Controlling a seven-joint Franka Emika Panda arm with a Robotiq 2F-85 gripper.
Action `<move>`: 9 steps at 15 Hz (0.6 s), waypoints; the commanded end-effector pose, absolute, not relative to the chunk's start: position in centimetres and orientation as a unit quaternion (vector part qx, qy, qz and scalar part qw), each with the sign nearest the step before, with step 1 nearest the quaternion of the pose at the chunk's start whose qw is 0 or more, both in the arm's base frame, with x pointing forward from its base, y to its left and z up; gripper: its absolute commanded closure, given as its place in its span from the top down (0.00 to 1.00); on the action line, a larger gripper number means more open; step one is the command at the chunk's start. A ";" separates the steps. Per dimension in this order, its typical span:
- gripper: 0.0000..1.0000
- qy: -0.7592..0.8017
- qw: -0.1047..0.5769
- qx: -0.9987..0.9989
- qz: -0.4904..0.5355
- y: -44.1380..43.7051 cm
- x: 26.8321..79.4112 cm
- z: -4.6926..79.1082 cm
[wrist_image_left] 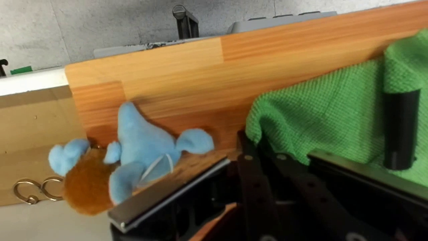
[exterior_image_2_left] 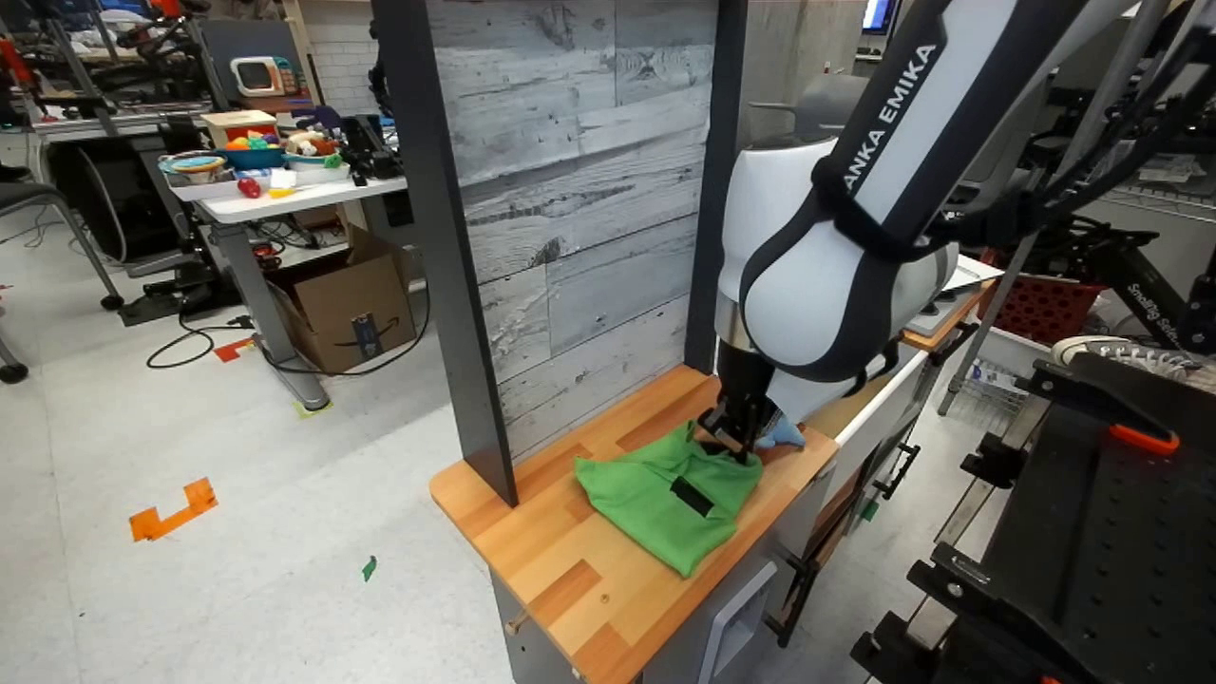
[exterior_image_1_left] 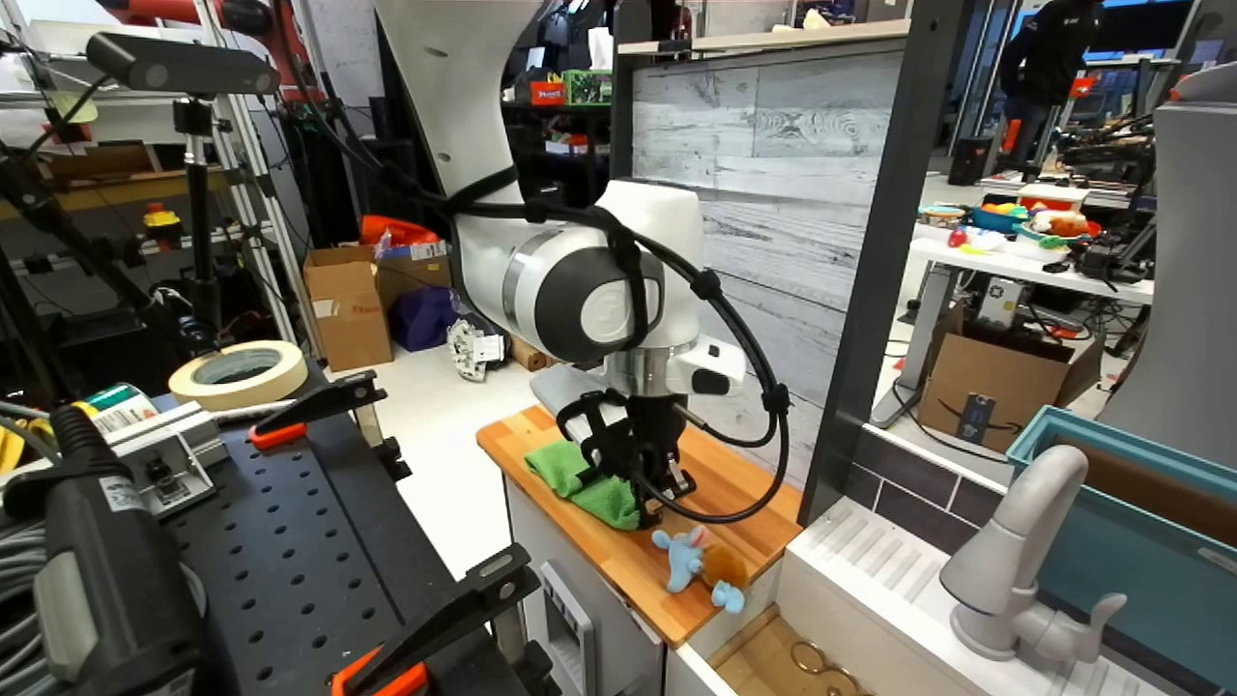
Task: Unfold the green cloth once
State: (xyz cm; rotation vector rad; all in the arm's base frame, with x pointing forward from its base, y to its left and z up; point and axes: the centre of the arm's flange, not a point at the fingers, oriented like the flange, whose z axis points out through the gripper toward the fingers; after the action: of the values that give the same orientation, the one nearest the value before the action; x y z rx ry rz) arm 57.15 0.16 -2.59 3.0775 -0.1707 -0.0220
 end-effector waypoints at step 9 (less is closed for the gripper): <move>0.81 -0.058 0.075 0.995 -0.015 -1.5 55.5 2.5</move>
State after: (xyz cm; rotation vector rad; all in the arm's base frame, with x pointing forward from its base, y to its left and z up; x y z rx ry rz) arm 56.96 -1.60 -1.79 3.0186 -0.2034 -0.0427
